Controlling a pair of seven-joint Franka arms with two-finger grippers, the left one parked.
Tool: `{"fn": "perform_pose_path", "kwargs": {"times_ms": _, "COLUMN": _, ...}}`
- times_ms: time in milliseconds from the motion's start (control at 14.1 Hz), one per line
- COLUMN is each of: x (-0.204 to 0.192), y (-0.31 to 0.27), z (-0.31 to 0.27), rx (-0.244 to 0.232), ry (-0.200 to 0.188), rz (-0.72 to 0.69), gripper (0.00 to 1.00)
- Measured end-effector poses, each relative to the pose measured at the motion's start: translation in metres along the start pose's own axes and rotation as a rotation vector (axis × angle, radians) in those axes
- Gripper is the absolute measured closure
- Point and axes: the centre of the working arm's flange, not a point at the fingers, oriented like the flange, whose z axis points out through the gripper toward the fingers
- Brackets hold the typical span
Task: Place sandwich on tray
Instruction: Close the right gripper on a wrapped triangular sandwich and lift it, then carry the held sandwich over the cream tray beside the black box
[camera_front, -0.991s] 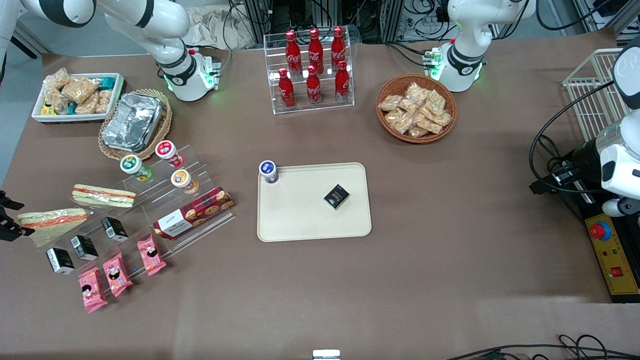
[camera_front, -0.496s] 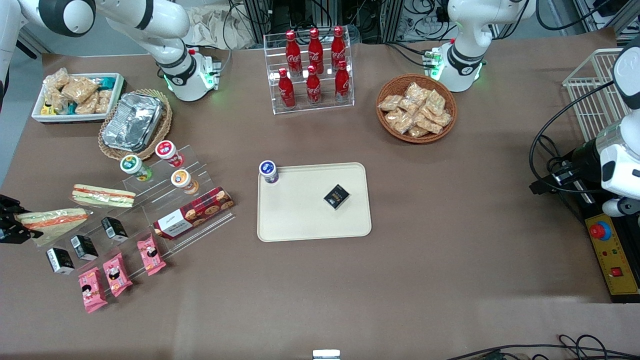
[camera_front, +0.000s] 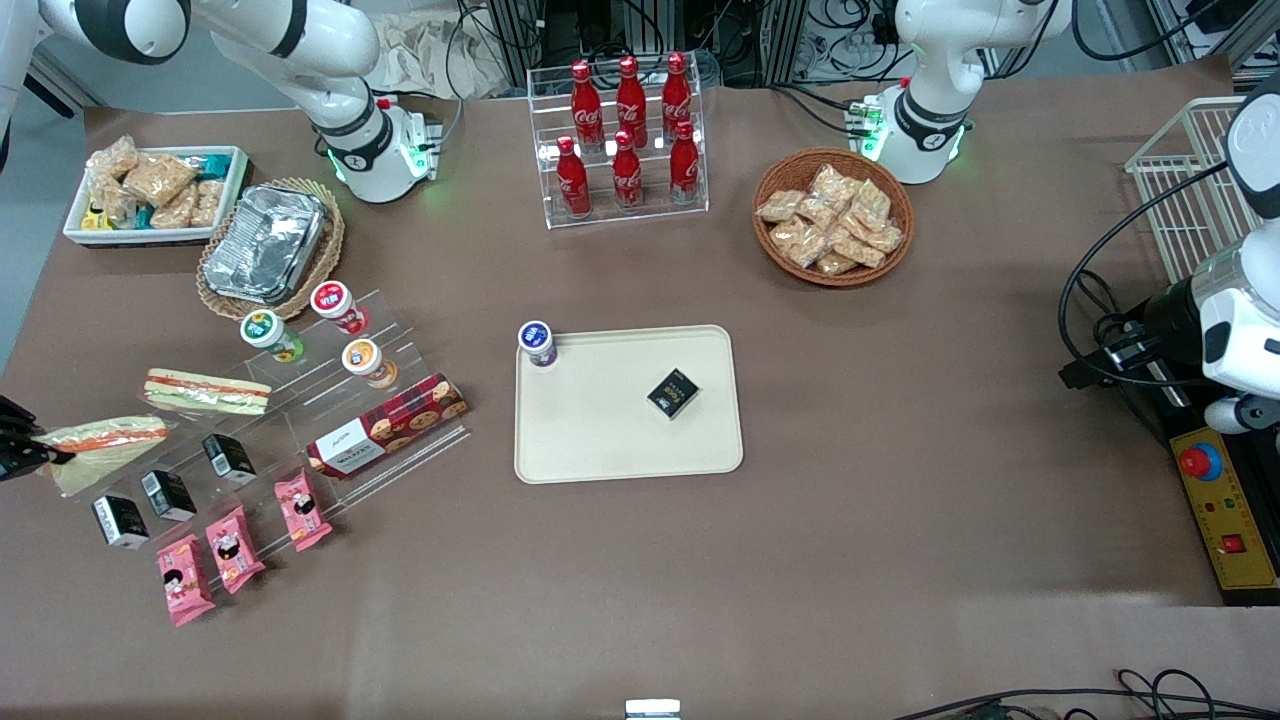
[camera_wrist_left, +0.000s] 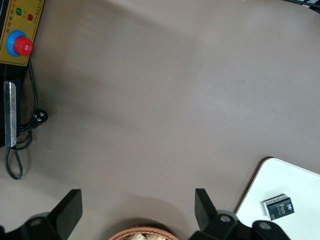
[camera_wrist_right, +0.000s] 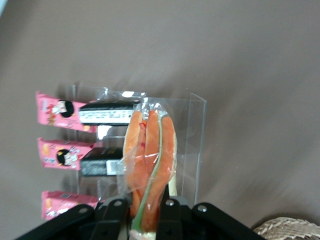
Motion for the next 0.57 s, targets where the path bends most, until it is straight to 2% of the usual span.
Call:
{"fn": "perform_pose_path", "kwargs": {"times_ms": 283, "x": -0.017, "y": -0.006, "z": -0.040, "rx": 0.018, "ry": -0.019, "rz": -0.171, "gripper": 0.80}}
{"fn": "perform_pose_path", "kwargs": {"times_ms": 425, "x": -0.030, "y": -0.019, "z": -0.059, "rx": 0.023, "ry": -0.029, "rz": -0.268, "gripper": 0.83}}
{"fn": "perform_pose_path", "kwargs": {"times_ms": 566, "x": -0.055, "y": -0.045, "z": -0.082, "rx": 0.027, "ry": -0.012, "rz": -0.349, "gripper": 0.83}}
